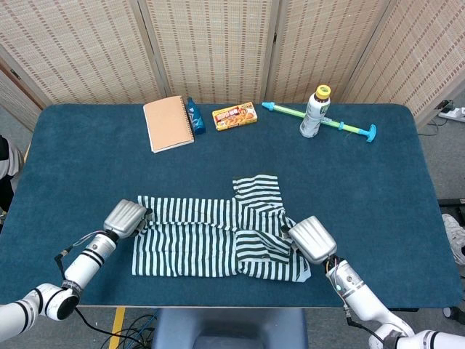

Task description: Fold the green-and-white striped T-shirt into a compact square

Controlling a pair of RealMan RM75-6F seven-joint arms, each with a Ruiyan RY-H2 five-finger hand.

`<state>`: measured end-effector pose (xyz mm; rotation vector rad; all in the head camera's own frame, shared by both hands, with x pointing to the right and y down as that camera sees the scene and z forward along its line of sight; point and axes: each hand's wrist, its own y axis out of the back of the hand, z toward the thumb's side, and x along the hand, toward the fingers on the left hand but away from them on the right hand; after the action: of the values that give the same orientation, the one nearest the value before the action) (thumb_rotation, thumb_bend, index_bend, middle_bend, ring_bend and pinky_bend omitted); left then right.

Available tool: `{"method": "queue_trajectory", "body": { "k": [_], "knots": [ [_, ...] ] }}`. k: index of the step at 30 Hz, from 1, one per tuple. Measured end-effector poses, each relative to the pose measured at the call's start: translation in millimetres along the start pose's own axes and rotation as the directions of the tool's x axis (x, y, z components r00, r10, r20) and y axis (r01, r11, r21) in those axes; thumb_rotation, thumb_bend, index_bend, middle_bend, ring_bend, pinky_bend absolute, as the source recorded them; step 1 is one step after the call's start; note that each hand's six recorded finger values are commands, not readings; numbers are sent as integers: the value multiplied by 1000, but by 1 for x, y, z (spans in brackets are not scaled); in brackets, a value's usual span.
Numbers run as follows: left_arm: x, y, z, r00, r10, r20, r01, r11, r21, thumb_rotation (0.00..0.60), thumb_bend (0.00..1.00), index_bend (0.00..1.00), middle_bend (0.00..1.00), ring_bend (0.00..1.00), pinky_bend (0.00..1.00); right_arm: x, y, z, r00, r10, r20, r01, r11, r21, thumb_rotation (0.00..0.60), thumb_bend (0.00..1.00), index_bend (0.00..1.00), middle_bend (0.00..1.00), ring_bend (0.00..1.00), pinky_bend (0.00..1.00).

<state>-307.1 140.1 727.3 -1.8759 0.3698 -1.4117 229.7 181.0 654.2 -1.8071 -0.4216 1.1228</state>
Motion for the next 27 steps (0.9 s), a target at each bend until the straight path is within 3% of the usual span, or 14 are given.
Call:
{"method": "queue_trajectory", "body": {
  "k": [19, 27],
  "knots": [
    [20, 0, -3, 999, 3, -34, -2, 999, 42, 600, 587, 517, 911, 859, 940, -14, -5, -3, 998, -58, -12, 59, 992, 115, 600, 640, 699, 1000, 1000, 1000],
    [23, 3, -9, 998, 13, -59, -10, 998, 58, 600, 587, 516, 911, 859, 939, -18, -7, -5, 998, -61, -7, 61, 991, 119, 600, 640, 699, 1000, 1000, 1000]
  ]
}}
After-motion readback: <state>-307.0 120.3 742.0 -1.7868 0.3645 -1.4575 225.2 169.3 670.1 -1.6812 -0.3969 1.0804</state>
